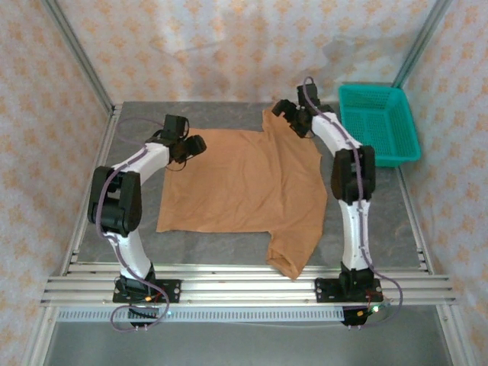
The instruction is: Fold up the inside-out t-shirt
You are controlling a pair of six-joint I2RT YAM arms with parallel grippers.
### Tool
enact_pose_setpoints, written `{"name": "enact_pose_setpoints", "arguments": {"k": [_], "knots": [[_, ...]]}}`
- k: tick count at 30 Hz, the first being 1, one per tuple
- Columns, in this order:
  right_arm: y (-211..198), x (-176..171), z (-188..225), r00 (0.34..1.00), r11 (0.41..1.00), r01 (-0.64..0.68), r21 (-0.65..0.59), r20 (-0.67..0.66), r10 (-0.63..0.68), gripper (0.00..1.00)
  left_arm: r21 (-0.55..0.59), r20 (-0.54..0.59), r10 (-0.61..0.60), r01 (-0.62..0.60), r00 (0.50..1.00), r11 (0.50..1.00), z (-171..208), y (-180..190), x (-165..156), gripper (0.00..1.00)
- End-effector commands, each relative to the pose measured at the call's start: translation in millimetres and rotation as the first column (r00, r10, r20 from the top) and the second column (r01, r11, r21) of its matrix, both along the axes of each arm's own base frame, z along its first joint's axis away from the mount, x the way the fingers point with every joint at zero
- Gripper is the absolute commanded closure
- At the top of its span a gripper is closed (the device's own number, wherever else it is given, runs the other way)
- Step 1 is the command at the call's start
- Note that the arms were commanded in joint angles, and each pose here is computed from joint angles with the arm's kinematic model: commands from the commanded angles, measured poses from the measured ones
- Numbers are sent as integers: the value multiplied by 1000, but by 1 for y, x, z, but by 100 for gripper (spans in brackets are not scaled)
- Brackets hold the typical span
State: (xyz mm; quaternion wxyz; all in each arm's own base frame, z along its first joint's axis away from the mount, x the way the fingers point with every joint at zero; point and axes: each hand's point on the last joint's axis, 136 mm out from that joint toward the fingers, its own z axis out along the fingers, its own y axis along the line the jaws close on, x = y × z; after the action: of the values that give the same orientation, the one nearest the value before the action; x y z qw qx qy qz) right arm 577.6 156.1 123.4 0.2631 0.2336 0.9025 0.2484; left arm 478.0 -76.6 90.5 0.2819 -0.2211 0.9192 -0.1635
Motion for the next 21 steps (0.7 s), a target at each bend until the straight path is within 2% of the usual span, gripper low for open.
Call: {"name": "enact_pose_setpoints", "arguments": {"k": [1,5,10,15,21], "knots": [[-16,-45,-27,995,993,-30,-113,-98,19,1,31,-80,48,-45,996,998,-33,12,5,39],[-23,-67,-64,983,994,-25,-102,-182,6,1,2,-169,105,-106,980,994,-61,32,13,39],[-31,-60,-98,972,996,1,-91,-232,-22,1,-20,-200,161,-169,966,985,-84,54,26,40],[-37,-31,-124,964,997,41,-64,-260,-56,1,6,-227,191,-194,955,981,-99,67,44,40],[-32,22,-136,968,998,58,-38,-240,-66,1,3,-209,200,-204,957,979,-107,71,78,40]]}}
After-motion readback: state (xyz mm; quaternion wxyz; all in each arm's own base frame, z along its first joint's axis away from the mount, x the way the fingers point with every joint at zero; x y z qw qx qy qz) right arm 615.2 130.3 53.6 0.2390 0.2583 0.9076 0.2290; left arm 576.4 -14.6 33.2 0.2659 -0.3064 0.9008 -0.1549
